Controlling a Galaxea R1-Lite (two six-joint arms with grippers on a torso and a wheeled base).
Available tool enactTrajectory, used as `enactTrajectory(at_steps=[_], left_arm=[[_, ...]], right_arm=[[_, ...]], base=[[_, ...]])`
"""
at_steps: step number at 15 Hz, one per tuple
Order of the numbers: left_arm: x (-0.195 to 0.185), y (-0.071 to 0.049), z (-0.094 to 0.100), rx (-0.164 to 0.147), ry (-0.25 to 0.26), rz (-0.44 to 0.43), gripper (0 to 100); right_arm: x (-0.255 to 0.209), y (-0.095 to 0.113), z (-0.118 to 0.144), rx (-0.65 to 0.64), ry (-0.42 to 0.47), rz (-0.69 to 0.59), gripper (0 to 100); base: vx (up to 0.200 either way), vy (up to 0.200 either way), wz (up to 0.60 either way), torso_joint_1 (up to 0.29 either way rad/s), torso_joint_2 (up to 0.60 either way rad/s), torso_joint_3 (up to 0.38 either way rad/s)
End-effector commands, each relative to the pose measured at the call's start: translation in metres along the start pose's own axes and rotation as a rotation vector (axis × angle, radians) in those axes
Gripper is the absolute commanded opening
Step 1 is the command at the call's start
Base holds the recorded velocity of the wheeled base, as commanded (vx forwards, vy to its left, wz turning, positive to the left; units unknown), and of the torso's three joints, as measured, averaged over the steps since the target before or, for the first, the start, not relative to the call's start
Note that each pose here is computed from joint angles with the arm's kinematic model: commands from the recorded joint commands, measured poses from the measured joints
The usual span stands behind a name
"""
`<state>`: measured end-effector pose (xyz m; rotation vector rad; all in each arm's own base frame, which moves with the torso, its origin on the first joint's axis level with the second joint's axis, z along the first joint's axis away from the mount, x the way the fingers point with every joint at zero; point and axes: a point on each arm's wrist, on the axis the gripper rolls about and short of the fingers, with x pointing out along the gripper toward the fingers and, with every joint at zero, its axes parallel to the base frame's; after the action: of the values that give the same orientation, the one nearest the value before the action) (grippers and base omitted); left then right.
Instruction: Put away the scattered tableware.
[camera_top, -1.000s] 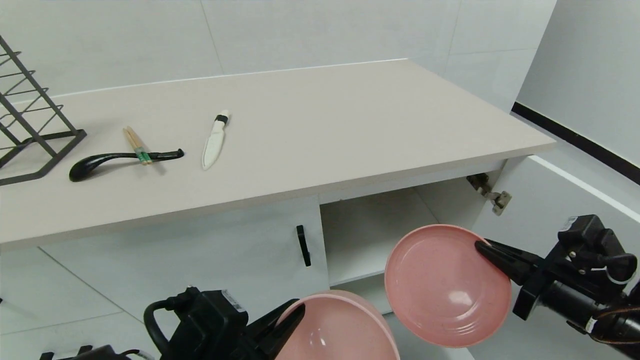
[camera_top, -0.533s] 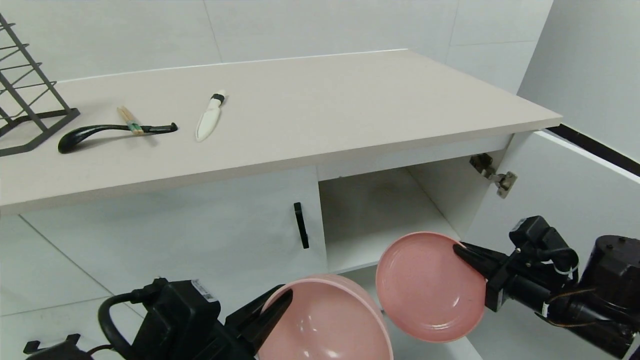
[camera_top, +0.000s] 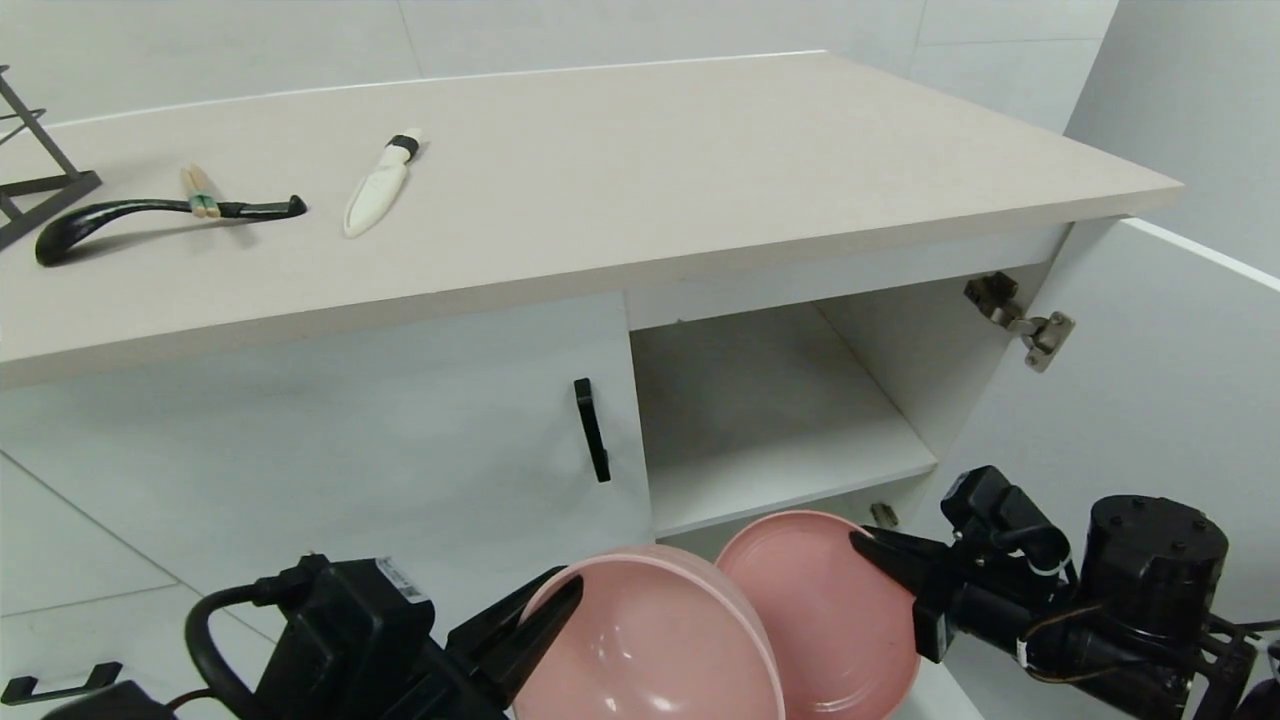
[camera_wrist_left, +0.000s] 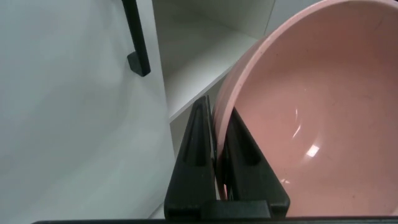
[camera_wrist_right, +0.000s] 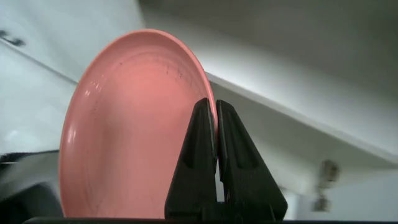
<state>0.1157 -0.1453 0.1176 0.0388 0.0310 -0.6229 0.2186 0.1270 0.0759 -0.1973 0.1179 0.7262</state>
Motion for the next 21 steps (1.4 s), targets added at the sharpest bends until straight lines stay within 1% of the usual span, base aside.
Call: enactTrajectory(at_steps=[1, 4, 5, 6, 7, 8, 10, 11, 12, 14, 16, 21], left_arm=[[0.001, 0.000, -0.001, -0.002, 0.005, 0.001, 0], [0.003, -0.001, -0.002, 0.003, 0.010, 0.001, 0], [0.003, -0.001, -0.002, 0.002, 0.008, 0.001, 0], [0.003, -0.001, -0.002, 0.002, 0.008, 0.001, 0], [0.003, -0.001, 0.000, 0.002, 0.002, 0.001, 0], [0.002, 0.000, 0.000, 0.002, -0.003, 0.003, 0], [0.000, 0.002, 0.003, 0.014, -0.018, 0.011, 0], [-0.001, 0.003, 0.003, 0.031, -0.015, 0.013, 0], [-0.001, 0.003, 0.001, 0.038, -0.003, 0.015, 0], [-0.002, 0.003, 0.000, 0.040, 0.002, 0.014, 0], [-0.002, 0.003, 0.000, 0.039, 0.001, 0.014, 0], [-0.001, 0.003, -0.001, 0.040, 0.004, 0.014, 0]], right_arm=[[0.002, 0.004, 0.002, 0.013, -0.011, 0.013, 0], [0.002, 0.003, 0.007, 0.026, -0.031, 0.005, 0], [0.004, 0.001, 0.009, 0.052, -0.042, -0.014, 0], [0.005, -0.001, 0.010, 0.074, -0.046, -0.039, 0], [0.010, -0.007, 0.010, 0.117, -0.051, -0.102, 0], [0.012, -0.010, 0.009, 0.136, -0.049, -0.117, 0], [0.014, -0.010, 0.005, 0.148, -0.036, -0.118, 0], [0.017, -0.011, 0.005, 0.154, -0.038, -0.121, 0], [0.020, -0.014, 0.005, 0.167, -0.047, -0.131, 0], [0.027, -0.018, 0.004, 0.191, -0.051, -0.141, 0], [0.030, -0.021, -0.003, 0.212, -0.030, -0.154, 0], [0.040, -0.032, -0.009, 0.233, -0.031, -0.186, 0]], base=[[0.000, 0.000, 0.00, 0.000, 0.00, 0.000], [0.200, 0.000, 0.00, 0.002, 0.01, 0.041], [0.200, 0.000, 0.00, 0.002, 0.00, 0.046], [0.000, 0.000, 0.00, -0.017, 0.00, 0.051], [0.000, 0.000, 0.00, 0.000, 0.00, 0.000], [0.000, 0.000, 0.00, 0.000, 0.00, 0.000], [0.000, 0.000, 0.00, 0.000, 0.00, 0.000], [0.000, 0.000, 0.00, 0.000, 0.00, 0.000], [0.000, 0.000, 0.00, 0.000, 0.00, 0.000], [0.000, 0.000, 0.00, 0.000, 0.00, 0.000], [0.000, 0.000, 0.00, 0.000, 0.00, 0.000], [0.000, 0.000, 0.00, 0.000, 0.00, 0.000]])
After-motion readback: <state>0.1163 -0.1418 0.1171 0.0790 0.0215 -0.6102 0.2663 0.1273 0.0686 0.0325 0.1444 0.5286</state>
